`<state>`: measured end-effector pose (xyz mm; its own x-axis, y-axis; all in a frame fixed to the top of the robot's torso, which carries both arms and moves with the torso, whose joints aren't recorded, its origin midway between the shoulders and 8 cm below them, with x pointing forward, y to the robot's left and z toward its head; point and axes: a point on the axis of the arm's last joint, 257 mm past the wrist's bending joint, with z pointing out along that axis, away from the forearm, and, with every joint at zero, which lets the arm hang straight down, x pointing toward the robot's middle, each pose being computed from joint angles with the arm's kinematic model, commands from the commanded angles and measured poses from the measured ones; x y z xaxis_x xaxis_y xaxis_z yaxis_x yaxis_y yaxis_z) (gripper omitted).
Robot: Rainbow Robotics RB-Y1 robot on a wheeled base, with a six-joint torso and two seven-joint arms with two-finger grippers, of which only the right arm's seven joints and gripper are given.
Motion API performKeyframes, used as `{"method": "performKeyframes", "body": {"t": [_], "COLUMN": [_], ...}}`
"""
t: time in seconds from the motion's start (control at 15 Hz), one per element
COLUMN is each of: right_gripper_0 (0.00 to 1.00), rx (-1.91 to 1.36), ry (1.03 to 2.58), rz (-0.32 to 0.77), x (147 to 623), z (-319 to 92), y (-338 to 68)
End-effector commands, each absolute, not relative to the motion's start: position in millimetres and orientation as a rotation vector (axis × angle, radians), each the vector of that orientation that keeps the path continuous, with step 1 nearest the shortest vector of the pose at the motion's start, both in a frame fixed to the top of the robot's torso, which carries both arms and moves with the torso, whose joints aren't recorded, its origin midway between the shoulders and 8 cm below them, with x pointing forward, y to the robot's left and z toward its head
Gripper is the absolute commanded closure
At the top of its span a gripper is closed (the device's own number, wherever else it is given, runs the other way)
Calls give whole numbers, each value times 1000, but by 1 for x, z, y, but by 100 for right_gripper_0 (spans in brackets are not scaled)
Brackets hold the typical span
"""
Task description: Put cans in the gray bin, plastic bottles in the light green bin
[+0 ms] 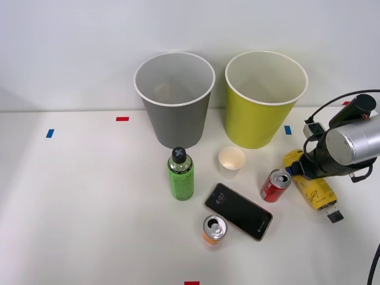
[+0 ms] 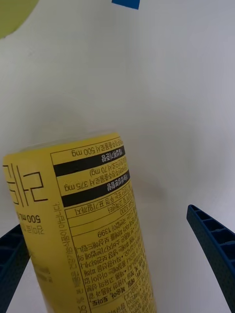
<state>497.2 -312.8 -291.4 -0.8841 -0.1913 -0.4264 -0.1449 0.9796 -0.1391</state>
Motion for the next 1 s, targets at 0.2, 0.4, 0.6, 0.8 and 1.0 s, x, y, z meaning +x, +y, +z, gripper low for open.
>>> {"method": "performKeyframes", "body": {"t": [0.2,0.4,0.6,0.8,1.0], "right_gripper_0": [5,100,100,100,100], "rx": [-237,-234,-239,-267,-290], "ry": [2673,2666,2661,2640,2673], "rz": [-152,-173,-176,-188,-154], "x": [498,500,501,504,493], "z": [-293,-294,-293,-287,-273], "y": [-312,-312,-310,-310,-322]}}
